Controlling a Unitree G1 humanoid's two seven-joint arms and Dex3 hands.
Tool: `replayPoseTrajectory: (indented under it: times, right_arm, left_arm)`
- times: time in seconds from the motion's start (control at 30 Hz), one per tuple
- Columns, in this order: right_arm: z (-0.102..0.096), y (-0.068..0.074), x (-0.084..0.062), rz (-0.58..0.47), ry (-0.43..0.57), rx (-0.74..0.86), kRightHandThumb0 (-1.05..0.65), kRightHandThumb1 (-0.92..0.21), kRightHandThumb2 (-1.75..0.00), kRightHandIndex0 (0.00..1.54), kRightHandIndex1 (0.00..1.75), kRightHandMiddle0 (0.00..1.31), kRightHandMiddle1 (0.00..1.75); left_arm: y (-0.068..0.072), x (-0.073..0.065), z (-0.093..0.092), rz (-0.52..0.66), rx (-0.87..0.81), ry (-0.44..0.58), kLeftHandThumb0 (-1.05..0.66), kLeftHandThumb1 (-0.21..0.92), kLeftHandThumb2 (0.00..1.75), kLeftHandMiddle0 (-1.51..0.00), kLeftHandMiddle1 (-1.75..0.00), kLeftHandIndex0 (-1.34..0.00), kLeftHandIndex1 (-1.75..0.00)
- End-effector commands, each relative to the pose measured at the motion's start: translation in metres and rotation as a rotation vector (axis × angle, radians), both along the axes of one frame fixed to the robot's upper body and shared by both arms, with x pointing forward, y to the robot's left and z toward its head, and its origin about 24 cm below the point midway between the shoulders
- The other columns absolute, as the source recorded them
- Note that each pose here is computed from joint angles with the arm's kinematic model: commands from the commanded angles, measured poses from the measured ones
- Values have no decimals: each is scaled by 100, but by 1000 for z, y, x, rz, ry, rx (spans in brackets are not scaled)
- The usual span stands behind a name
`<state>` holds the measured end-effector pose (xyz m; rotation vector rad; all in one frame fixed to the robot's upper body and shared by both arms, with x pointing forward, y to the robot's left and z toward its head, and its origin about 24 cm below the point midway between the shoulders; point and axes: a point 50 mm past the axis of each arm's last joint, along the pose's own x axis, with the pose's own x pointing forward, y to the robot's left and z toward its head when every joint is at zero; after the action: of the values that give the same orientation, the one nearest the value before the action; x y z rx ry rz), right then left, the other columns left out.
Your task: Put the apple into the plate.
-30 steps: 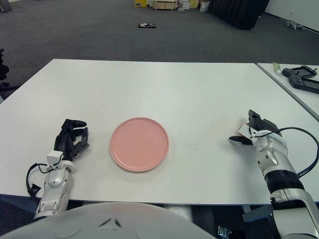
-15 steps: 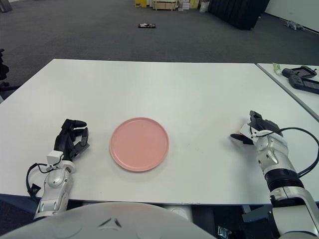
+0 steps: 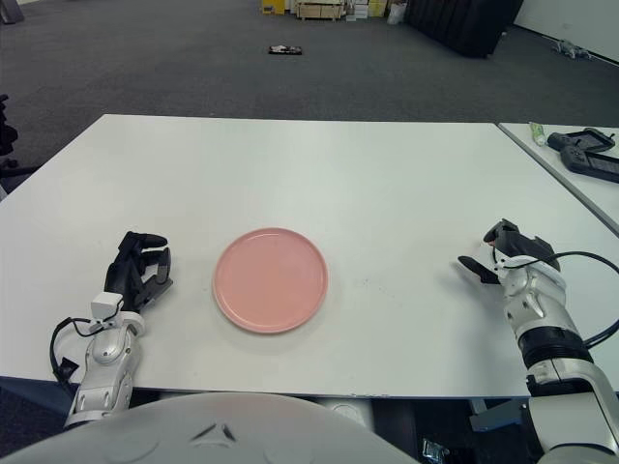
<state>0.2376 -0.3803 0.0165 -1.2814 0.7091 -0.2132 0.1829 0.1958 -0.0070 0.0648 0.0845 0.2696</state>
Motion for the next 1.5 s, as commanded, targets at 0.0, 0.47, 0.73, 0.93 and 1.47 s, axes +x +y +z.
replayPoseTrajectory:
  times: [0.0,0.47,0.73,0.93,1.47]
  right_arm:
    - [-22,-7,-22,-39,124,-13,-35,-42,-116,52,169,49,174]
    - [-6,11,-25,29,-86,-42,-1,-7,-156,86,161,56,175]
    - [15,27,-34,-3,-294,3,0,-5,-159,86,165,56,175]
    - [19,31,-35,-71,-433,41,0,-5,-161,85,168,57,175]
    - [34,50,-33,-131,-678,70,0,-8,-159,81,172,55,175]
  left_arm:
    - [1,-3,-4,10,-1,32,-38,72,80,-58,-167,-31,-175]
    - [4,-3,-4,22,10,34,-38,72,80,-60,-166,-31,-175]
    - [5,-2,-4,26,10,31,-38,72,80,-60,-165,-31,-175]
    - [5,-1,-4,18,7,15,-37,73,80,-60,-165,-31,-175]
    - [5,-2,-4,31,15,24,-37,73,79,-56,-166,-31,-175]
